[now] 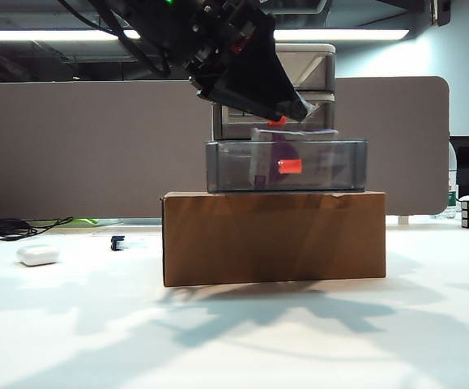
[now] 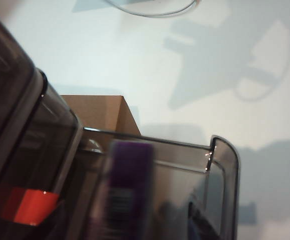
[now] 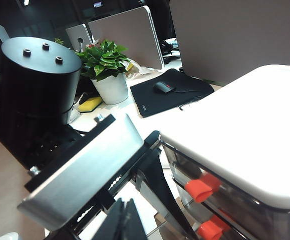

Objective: Open the third layer of the drawer on the table, pick up a pack of napkins on the table and put it in, and finally close the drawer.

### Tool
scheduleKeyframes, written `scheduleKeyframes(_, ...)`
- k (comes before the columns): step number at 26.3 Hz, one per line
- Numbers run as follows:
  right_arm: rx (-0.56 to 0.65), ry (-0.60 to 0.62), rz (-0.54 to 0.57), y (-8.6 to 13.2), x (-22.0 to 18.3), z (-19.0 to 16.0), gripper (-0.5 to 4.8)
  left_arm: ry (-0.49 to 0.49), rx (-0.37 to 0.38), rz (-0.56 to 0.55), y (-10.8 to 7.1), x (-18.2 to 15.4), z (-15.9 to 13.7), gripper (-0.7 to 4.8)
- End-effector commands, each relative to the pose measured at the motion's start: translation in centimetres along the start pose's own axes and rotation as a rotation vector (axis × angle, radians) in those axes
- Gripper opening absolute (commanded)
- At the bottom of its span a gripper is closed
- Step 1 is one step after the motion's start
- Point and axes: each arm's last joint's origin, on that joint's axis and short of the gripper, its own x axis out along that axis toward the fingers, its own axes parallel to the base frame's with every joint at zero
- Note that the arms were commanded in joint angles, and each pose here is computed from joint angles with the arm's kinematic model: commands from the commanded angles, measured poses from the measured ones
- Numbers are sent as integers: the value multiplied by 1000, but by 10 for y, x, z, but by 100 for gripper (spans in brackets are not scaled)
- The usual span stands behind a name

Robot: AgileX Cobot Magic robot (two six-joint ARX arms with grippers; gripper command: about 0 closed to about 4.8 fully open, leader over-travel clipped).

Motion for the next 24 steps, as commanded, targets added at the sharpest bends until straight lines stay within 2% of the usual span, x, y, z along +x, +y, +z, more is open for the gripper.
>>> scheduleKeyframes(1, -11, -13, 4, 1, 0, 3, -6, 10, -4, 4, 0, -1, 0, 296)
scheduleKeyframes(7, -10, -13, 4, 1, 0, 3, -6, 36, -19, -26, -2, -1, -3, 295)
scheduleKeyframes(10, -11, -13, 4, 1, 0, 3, -6, 32, -56, -116, -6, -2, -5, 283)
scheduleKeyframes(15, -10, -14, 1, 1, 0, 3, -6, 59, -105, -171, -10, -3, -9, 277)
scheduleKeyframes(22, -10, -14, 1, 1, 0, 3, -6, 33, -80, -131, -10, -15, -1, 261)
scheduleKeyframes(24, -11, -16, -5, 1, 0, 3, -6, 19, -116, -131, -12, -24, 4, 234)
